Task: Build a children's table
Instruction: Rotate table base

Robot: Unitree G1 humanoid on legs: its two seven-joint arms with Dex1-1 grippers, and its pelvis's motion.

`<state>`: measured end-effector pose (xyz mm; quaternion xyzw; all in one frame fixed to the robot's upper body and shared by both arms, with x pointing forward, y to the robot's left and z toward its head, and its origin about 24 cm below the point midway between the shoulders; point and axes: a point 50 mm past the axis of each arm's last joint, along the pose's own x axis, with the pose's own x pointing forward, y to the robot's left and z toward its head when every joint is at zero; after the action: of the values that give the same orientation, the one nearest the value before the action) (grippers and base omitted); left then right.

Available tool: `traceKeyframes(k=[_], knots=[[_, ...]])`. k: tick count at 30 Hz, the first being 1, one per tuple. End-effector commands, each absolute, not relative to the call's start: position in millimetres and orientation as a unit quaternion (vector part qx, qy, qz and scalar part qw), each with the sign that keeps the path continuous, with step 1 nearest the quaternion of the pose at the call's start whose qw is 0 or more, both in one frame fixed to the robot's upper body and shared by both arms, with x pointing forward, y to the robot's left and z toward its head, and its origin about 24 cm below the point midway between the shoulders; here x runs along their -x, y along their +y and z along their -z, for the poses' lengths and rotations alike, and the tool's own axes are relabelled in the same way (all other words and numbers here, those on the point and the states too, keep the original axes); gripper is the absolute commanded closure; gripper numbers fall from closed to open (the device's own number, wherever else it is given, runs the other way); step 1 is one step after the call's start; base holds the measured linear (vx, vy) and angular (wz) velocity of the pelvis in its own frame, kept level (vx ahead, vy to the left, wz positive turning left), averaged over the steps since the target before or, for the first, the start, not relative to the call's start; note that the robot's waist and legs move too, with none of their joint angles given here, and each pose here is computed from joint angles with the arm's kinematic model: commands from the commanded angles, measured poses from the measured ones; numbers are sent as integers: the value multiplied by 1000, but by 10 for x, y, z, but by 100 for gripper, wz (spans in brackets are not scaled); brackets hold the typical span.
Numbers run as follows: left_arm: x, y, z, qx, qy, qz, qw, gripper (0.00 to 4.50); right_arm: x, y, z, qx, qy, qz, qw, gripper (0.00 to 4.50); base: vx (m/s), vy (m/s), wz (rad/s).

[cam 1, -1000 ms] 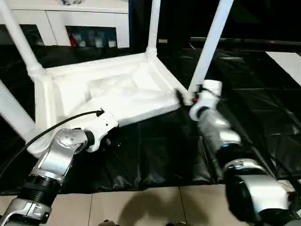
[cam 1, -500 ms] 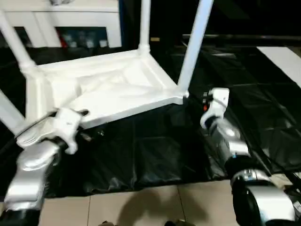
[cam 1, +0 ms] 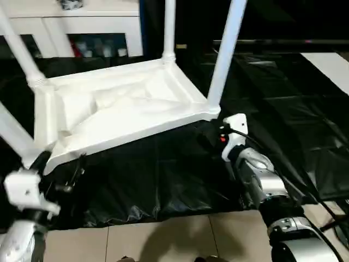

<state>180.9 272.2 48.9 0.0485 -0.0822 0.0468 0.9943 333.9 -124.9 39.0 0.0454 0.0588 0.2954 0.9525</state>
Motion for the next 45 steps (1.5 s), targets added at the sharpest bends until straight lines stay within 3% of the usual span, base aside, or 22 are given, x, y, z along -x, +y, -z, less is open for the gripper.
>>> traceKeyframes(k=[1,6,13,16,19,22,25,28,33,38,45], knots=[[-1786,2731,-526,-61,-100,-74,990,6,-3325,-1241,-405,-40,62,-306,949,0,0,0,0],[-1848,2786,-584,-55,-123,-132,982,6,-3302,-1206,-393,-37,67,-317,945,0,0,0,0],[-2233,3045,-776,-59,-139,-146,978,6,-3289,-1147,-365,-28,82,-323,942,0,0,0,0],[-2451,3164,-802,-42,-119,-130,983,6,-3293,-1137,-350,-26,91,-318,943,0,0,0,0],[-2592,3116,-771,-15,-81,-52,995,6,-3289,-1181,-310,-19,107,-311,944,0,0,0,0],[-2639,3126,-743,14,-61,-27,998,6,-3297,-1223,-287,-17,119,-300,946,0,0,0,0],[-2700,3275,-748,4,-46,-67,997,6,-3302,-1276,-265,-9,126,-292,948,0,0,0,0],[-2699,3406,-804,3,-65,-129,990,6,-3303,-1293,-267,-8,127,-290,949,0,0,0,0],[-2692,3474,-863,10,-92,-165,982,6,-3311,-1293,-276,-7,127,-288,949,0,0,0,0],[-2659,3263,-830,15,-113,-104,988,6,-3304,-1293,-278,-3,127,-290,948,0,0,0,0],[-2445,3171,-700,0,-145,-194,970,6,-3260,-1273,-323,-24,113,-327,938,0,0,0,0]])
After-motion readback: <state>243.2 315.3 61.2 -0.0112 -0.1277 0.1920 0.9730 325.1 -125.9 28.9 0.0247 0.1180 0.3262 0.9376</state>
